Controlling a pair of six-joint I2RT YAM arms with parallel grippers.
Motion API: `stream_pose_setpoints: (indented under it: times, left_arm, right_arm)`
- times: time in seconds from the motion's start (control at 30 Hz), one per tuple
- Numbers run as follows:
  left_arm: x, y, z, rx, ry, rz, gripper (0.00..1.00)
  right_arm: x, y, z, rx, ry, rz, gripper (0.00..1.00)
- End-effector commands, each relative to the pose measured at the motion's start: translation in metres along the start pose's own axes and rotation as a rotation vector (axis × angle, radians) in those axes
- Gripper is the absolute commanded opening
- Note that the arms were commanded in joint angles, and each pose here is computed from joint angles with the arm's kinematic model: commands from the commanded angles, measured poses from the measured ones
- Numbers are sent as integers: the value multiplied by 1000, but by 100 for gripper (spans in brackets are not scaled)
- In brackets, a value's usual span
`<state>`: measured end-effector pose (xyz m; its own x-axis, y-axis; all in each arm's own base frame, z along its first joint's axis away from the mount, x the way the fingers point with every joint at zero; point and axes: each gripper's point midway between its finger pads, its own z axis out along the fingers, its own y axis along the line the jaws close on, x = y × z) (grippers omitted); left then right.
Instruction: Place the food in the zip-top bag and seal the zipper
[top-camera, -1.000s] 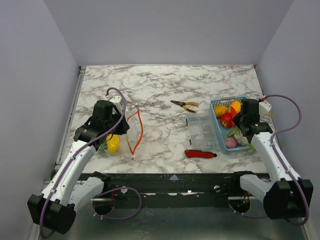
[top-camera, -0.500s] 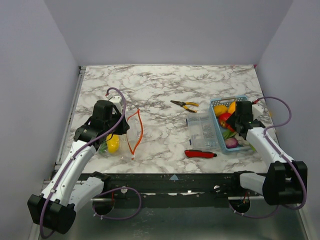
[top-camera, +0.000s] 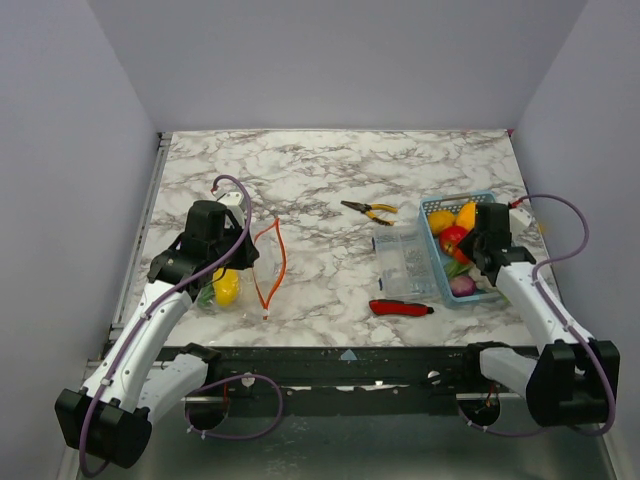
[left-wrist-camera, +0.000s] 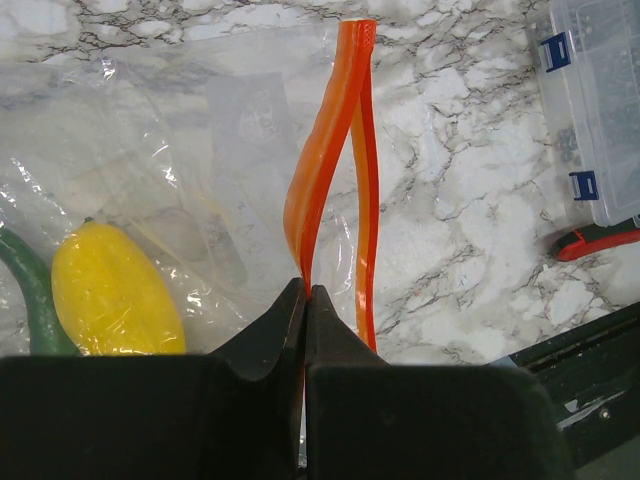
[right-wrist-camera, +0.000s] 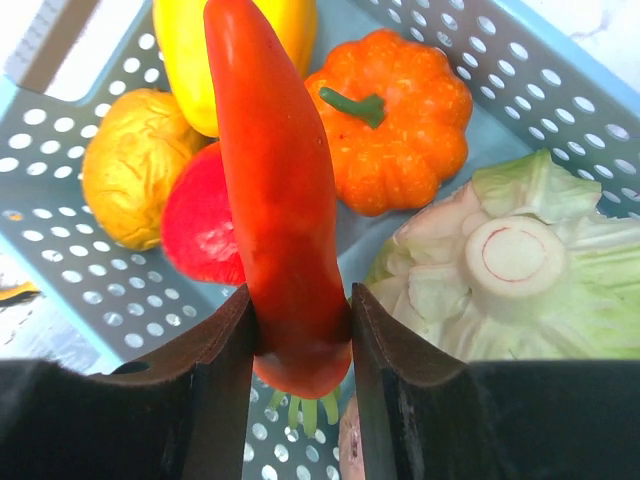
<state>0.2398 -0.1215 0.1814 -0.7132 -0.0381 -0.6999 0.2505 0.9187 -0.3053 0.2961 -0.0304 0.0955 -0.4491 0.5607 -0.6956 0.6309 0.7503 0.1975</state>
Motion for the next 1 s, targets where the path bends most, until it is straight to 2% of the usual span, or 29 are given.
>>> stream_pose_setpoints:
  times: [0.0, 0.17, 0.3, 0.37, 0.47, 0.67, 0.77, 0.9, 0.97]
  left_arm:
    - [-8, -7, -4, 29, -33, 12, 0]
    - [-9, -7, -4, 30, -33, 11, 0]
    - [-9, -7, -4, 29, -30, 11, 0]
    - [-9, -7, -3, 30, -29, 11, 0]
    - [-8, -6, -2, 29, -23, 9, 0]
    - [-8, -6, -2, 24, -24, 9, 0]
    - [-7, -6, -1, 26, -17, 9, 0]
    - [-8, -5, 0, 23, -17, 8, 0]
    - [-7, -5, 0, 21, -15, 8, 0]
  right_arm:
    - [-17, 8, -22, -68, -40, 7, 16]
    - [-29, 51, -61, -360, -52, 14, 11]
    - [-12, 111, -106, -774, 62, -28, 7]
    - [0, 139, -141, -1035, 153, -39, 3]
    - [9, 164, -180, -1270, 208, -4, 2]
    - [30, 199, -231, -1393, 259, -132, 3]
    - [67, 218, -242, -1409, 423, -202, 4]
    - [137, 238, -255, -1405, 739, -277, 4]
    - [168, 247, -269, -1418, 845, -332, 4]
